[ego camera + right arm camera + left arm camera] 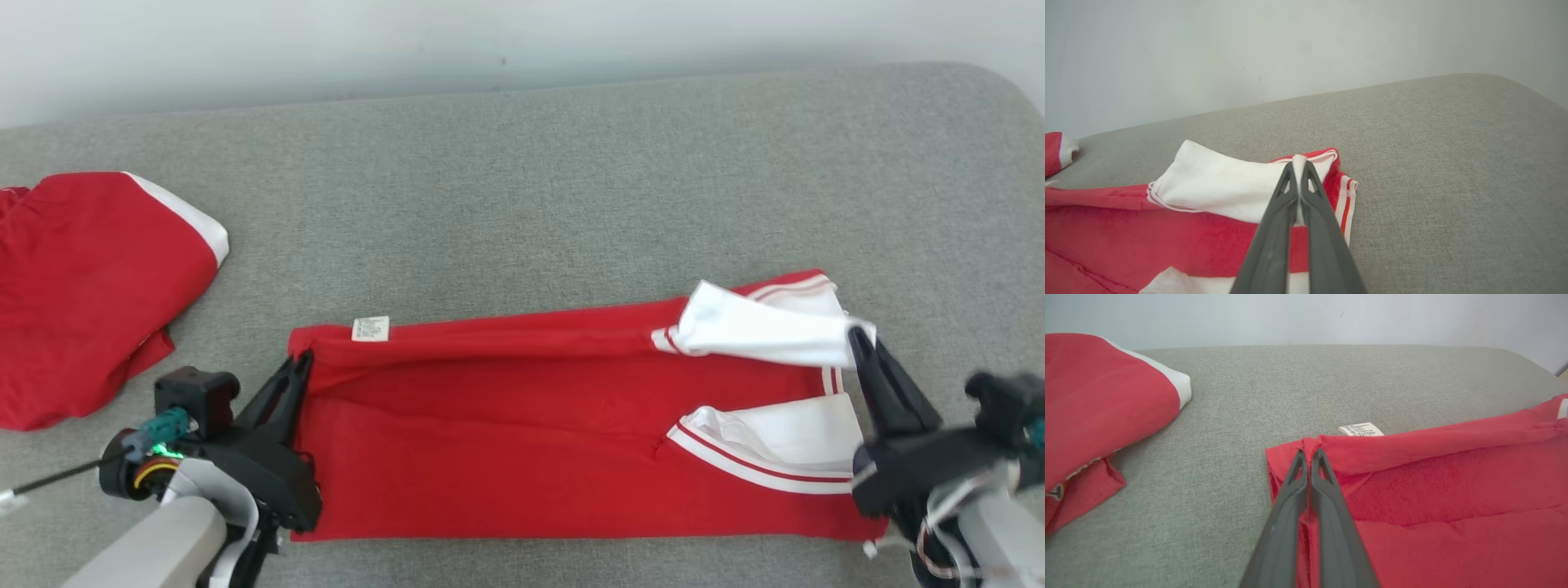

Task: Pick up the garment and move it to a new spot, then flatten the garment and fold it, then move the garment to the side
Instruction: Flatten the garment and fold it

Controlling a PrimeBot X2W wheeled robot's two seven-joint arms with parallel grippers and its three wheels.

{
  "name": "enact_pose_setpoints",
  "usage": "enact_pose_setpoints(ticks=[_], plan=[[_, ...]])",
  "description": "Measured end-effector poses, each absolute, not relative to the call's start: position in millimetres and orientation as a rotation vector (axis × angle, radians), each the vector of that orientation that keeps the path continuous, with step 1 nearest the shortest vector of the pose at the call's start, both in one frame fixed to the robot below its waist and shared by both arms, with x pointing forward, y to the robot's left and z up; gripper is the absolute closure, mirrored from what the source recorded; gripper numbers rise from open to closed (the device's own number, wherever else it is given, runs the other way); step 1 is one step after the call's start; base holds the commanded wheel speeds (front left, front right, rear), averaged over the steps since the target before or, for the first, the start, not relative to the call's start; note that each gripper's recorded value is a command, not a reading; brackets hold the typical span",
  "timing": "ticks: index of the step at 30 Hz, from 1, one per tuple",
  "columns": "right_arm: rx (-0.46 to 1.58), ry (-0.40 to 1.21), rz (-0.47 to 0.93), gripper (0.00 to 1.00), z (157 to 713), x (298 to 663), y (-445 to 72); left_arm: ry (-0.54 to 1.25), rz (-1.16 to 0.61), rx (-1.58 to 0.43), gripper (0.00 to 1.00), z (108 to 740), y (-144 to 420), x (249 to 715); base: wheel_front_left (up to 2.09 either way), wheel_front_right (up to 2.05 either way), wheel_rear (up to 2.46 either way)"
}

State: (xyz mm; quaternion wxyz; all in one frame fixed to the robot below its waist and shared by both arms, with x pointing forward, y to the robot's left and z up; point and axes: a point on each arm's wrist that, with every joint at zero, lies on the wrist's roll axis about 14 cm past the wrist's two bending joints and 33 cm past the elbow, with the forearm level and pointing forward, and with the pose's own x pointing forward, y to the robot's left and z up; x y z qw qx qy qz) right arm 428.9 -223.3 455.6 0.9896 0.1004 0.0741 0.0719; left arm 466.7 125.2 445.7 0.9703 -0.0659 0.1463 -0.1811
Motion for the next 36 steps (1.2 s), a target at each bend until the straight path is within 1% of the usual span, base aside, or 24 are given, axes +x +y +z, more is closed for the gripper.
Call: enact_pose_setpoints(ticks=[4,10,11,12,13,14,15,16,22,26,30,36], plan=[[0.231,0.154,0.126,1.0,455,410,-222,0.27,-0.349,-0.154,1.0,451,126,463,0.0,0.0,0.0],[0.252,0.218,0.074,1.0,444,385,-224,0.274,-0.335,-0.162,1.0,444,126,449,0.0,0.0,0.0],[0.255,0.216,0.071,0.69,446,384,-223,0.273,-0.338,-0.167,1.0,444,123,446,0.0,0.0,0.0],[0.254,0.221,0.069,0.1,446,383,-222,0.269,-0.341,-0.168,0.88,444,122,445,0.0,0.0,0.0],[0.249,0.221,0.069,0.1,448,382,-222,0.263,-0.341,-0.17,0.88,445,121,443,0.0,0.0,0.0],[0.249,0.221,0.069,0.0,448,382,-222,0.263,-0.341,-0.17,0.43,445,121,443,0.0,0.0,0.0],[0.244,0.218,0.064,0.0,450,382,-223,0.253,-0.334,-0.175,0.05,447,121,442,0.0,0.0,0.0],[0.238,0.216,0.059,0.0,452,381,-225,0.241,-0.325,-0.179,0.0,450,122,442,0.0,0.0,0.0],[0.226,0.191,0.045,0.0,464,378,-230,0.171,-0.283,-0.192,0.0,466,131,429,0.0,0.0,0.0],[0.216,0.179,0.042,0.0,472,379,-233,0.095,-0.202,-0.176,0.0,483,154,425,0.0,0.0,0.0],[0.186,0.213,0.036,0.0,467,379,-238,0.006,-0.127,-0.147,0.0,502,169,416,0.0,0.0,0.0],[0.155,0.282,0.028,0.0,455,388,-242,-0.064,-0.04,-0.121,0.0,513,190,396,0.0,0.0,0.0]])
